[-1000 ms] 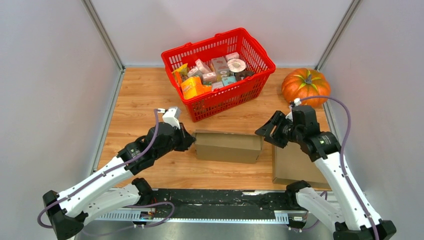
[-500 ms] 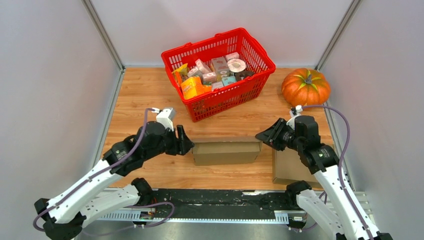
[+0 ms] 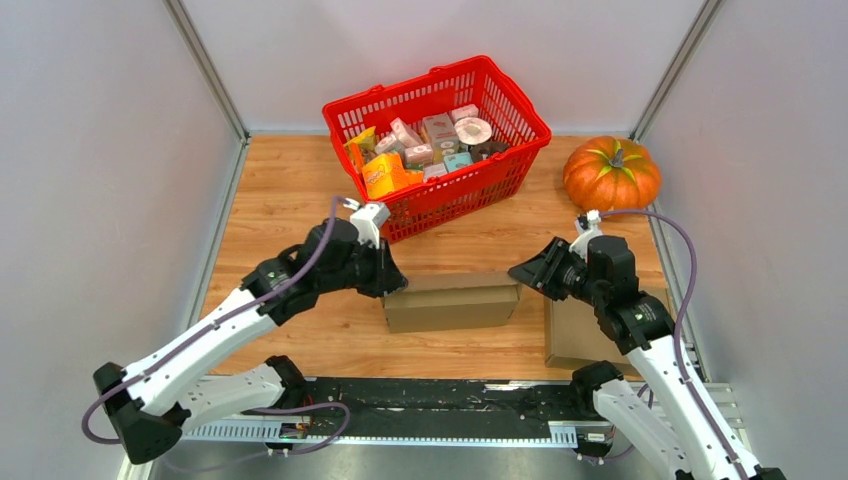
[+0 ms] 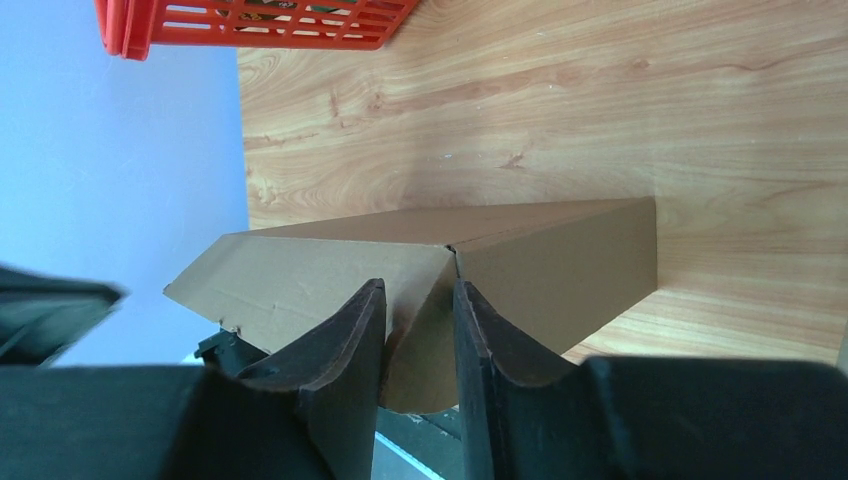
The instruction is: Fold the paper box
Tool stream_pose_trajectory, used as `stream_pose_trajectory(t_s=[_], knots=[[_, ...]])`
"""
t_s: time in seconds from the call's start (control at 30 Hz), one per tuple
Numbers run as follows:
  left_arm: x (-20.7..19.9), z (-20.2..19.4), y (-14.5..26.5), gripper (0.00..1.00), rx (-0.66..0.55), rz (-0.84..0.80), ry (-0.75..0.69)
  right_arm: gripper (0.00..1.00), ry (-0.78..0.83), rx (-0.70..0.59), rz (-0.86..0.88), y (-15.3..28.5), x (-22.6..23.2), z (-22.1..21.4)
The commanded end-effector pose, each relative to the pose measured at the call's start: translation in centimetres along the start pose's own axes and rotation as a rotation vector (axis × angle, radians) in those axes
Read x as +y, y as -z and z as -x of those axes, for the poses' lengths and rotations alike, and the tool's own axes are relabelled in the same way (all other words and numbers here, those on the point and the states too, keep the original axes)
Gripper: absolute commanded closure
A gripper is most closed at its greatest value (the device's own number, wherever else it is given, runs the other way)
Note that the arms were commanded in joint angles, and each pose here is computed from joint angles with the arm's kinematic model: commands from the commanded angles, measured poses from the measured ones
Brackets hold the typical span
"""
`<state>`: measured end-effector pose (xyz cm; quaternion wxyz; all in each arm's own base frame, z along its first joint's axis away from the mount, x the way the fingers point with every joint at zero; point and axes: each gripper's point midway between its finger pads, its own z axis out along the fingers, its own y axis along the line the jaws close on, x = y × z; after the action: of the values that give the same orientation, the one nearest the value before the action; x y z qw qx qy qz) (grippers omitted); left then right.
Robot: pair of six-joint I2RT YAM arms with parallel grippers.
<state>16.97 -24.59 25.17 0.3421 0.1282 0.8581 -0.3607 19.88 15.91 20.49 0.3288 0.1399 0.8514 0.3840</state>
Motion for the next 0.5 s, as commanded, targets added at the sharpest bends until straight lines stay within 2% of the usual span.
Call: stream_pose_trajectory(t_s=[0.0,0.03,0.07,0.13,0.2,0.27,0.3,0.37,0.4,0.47], knots=[[0.9,-1.5,-1.9,0.85,0.008,-0.028,-0.022,0.63,0.074,0.073,-0.056,-0.2,-2.1,-2.0],[0.9,-1.7,-2.1,0.87,0.000,-0.039,-0.011,0.58,0.090,0.074,-0.049,-0.1,-1.9,-1.9],[1.8,-3.4,-2.7,0.87,0.030,-0.030,0.024,0.55,0.120,0.084,-0.057,0.3,-2.0,-1.9],[2.0,-3.9,-2.7,0.87,-0.002,-0.053,0.048,0.45,0.155,0.067,-0.055,1.5,-0.7,-0.9],[3.3,-5.3,-2.9,0.87,0.002,-0.025,0.071,0.40,0.202,0.031,-0.062,2.6,0.5,0.6],[4.0,-6.1,-3.0,0.87,0.012,-0.003,0.077,0.38,0.224,0.049,-0.051,3.2,1.3,0.7],[4.1,-6.2,-3.1,0.87,0.015,-0.001,0.078,0.39,0.243,0.055,-0.027,3.5,1.8,0.7],[4.2,-6.4,-3.2,0.87,0.023,0.000,0.076,0.50,0.274,0.030,0.022,4.4,3.4,1.3],[4.2,-6.5,-3.4,0.88,0.034,0.001,0.076,0.60,0.283,0.032,0.050,4.6,3.9,1.2],[4.2,-6.5,-3.5,0.88,0.039,-0.001,0.078,0.69,0.283,0.041,0.128,4.1,4.5,0.5]])
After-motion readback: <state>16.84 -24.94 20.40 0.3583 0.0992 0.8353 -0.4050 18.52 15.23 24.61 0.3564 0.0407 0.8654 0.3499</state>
